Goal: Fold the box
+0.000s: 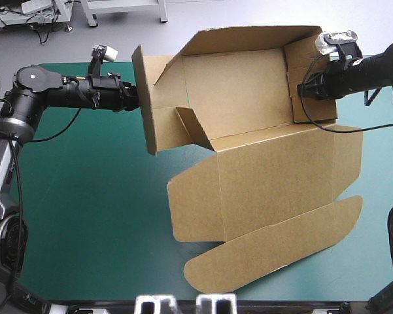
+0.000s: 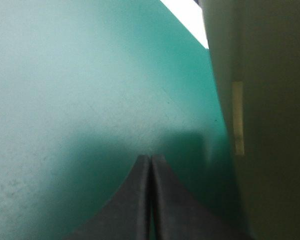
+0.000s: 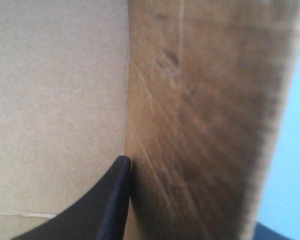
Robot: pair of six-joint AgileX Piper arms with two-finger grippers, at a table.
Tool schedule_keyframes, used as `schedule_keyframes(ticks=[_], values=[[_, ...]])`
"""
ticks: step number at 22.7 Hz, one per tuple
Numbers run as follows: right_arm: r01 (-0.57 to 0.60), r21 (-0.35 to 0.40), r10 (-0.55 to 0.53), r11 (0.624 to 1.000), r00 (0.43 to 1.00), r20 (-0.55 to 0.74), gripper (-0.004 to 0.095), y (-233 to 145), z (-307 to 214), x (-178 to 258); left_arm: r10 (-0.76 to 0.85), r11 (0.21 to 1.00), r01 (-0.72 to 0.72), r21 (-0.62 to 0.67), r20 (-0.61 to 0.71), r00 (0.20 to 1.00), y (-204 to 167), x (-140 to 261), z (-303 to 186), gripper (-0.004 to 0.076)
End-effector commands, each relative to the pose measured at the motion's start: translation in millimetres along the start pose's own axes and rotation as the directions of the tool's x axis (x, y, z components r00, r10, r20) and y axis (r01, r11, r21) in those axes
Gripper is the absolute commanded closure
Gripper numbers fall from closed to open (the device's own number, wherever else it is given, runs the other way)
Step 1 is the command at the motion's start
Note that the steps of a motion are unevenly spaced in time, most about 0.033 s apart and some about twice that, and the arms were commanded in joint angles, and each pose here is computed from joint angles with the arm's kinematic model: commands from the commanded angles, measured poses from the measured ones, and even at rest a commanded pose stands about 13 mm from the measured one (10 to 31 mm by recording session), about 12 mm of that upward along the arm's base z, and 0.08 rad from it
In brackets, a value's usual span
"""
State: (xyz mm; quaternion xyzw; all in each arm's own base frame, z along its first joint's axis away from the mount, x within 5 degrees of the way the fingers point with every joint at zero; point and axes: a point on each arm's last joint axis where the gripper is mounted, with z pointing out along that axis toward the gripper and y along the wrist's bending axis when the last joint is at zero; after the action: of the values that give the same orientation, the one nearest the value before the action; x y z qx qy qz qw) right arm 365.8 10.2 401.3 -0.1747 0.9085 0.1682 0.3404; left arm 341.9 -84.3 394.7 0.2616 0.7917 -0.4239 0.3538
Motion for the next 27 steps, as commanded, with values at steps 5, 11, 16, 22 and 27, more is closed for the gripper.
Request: schedule_keyframes(ticks=[5,11,16,22,27], values=[[-0.03,0.057,0.019,0.998,0.982,0.187,0.0928,2,-9,-21,0.023,0.985,-0.044,0.168,0.126,0.992,-37,-18,-15,0.0704],[-0.02,0.044,0.012,0.999,0.983,0.182,0.0928,16,10,-26,0.035,0.971,-0.059,0.232,0.107,0.994,-53,-17,1,0.0498],[-0.009,0.035,0.002,0.999,0.983,0.182,0.0927,24,14,-28,0.08,0.974,-0.1,0.202,0.108,0.991,-60,-18,14,0.0374],[-0.027,0.092,0.011,0.995,0.985,0.174,0.0927,22,15,-28,0.072,0.976,-0.097,0.196,0.129,0.989,-60,-20,13,0.0301],[-0.028,0.099,0.01,0.995,0.984,0.18,0.0927,25,16,-29,0.066,0.983,-0.092,0.157,0.162,0.985,-57,-24,14,0.0286]])
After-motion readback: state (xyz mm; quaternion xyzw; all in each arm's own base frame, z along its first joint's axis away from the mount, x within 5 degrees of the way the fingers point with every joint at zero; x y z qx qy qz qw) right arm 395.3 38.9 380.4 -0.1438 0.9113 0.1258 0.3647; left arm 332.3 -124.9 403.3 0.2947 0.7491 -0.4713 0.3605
